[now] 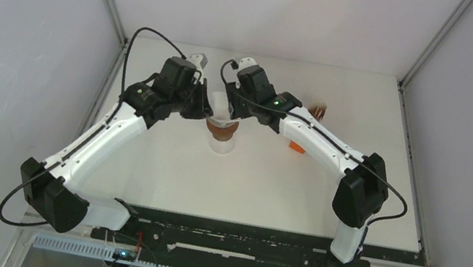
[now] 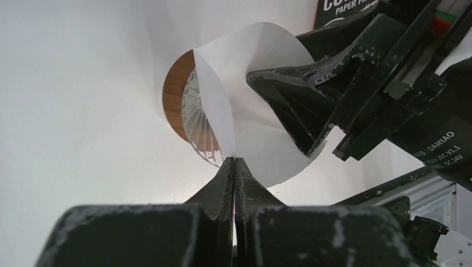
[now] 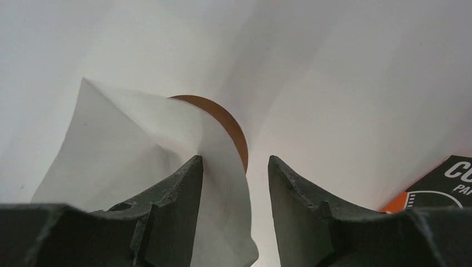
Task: Place the coffee filter in the dripper
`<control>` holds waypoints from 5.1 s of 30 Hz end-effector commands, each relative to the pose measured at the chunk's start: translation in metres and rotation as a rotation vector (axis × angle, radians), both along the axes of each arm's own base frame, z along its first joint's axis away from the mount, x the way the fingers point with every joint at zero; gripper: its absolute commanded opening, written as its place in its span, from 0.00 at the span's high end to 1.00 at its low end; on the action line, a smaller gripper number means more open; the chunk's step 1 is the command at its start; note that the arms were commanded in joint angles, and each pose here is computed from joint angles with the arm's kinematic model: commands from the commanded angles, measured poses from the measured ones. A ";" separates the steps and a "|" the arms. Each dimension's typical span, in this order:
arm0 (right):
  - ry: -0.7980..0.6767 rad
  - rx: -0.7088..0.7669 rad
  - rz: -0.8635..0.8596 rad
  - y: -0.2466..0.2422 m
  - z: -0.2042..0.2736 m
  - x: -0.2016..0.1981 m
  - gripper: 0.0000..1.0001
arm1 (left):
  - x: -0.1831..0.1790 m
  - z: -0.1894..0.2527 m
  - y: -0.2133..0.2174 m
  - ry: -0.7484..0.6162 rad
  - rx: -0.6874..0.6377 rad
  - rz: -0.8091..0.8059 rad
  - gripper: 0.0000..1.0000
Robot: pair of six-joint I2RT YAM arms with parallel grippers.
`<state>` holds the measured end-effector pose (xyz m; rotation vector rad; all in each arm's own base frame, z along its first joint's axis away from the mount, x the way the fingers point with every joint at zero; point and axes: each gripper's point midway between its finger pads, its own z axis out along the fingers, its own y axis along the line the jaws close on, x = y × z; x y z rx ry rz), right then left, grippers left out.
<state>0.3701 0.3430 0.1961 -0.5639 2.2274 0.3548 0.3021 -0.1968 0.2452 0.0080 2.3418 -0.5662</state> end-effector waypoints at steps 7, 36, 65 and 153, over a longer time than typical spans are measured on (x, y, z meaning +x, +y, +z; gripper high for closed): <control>-0.023 0.016 0.010 0.010 0.013 0.006 0.45 | -0.002 -0.008 0.005 0.002 0.019 -0.008 1.00; -0.074 0.015 0.063 0.018 0.036 -0.008 0.44 | -0.008 0.027 0.021 -0.120 -0.016 0.060 0.60; 0.009 0.032 0.057 0.012 0.007 0.002 0.44 | 0.023 -0.013 0.016 -0.046 0.082 0.081 0.68; 0.051 0.141 0.119 0.012 0.018 -0.004 0.40 | 0.042 -0.027 0.022 -0.005 0.107 0.118 0.80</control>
